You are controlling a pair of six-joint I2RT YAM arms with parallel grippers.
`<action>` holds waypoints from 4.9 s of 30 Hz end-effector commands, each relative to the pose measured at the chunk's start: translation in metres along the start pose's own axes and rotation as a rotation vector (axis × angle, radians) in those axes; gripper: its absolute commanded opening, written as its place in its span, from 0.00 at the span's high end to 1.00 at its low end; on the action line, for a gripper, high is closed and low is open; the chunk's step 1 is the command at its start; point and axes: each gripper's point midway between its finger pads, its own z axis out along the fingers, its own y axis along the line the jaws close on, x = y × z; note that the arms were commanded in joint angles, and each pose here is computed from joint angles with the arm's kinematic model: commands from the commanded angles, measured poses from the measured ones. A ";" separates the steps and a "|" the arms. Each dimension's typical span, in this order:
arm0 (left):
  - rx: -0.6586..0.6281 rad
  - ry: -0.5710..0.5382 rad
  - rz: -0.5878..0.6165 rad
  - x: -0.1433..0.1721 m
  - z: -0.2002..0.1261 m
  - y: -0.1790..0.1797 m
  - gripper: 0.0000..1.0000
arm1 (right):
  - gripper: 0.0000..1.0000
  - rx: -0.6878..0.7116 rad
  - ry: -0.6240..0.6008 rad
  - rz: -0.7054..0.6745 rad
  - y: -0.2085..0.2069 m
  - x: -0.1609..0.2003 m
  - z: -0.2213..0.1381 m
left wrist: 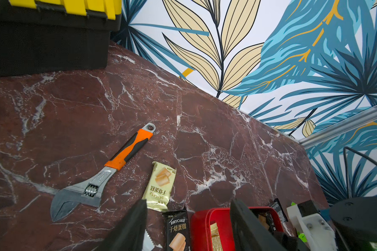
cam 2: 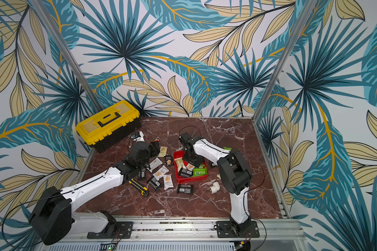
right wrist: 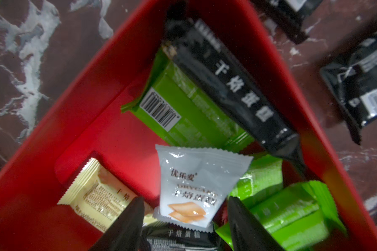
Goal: Take the cookies out of the storage box
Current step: Pick up the cookie from the storage box, then place the cookie at the center of the board, then pick up the cookie from the storage box.
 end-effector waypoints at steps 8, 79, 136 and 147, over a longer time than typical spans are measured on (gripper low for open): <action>0.004 0.000 -0.006 -0.004 -0.003 0.010 0.35 | 0.41 0.072 0.006 -0.001 -0.006 0.002 0.018; 0.063 0.110 0.138 0.008 0.020 0.010 0.35 | 0.60 0.085 -0.095 -0.345 -0.030 -0.168 -0.019; 0.266 0.511 0.072 0.106 0.017 -0.023 0.46 | 0.41 -0.261 0.066 -0.669 0.051 0.019 -0.036; 0.180 0.431 -0.050 0.095 0.012 -0.004 0.44 | 0.38 -0.213 0.115 -0.734 0.055 0.040 0.002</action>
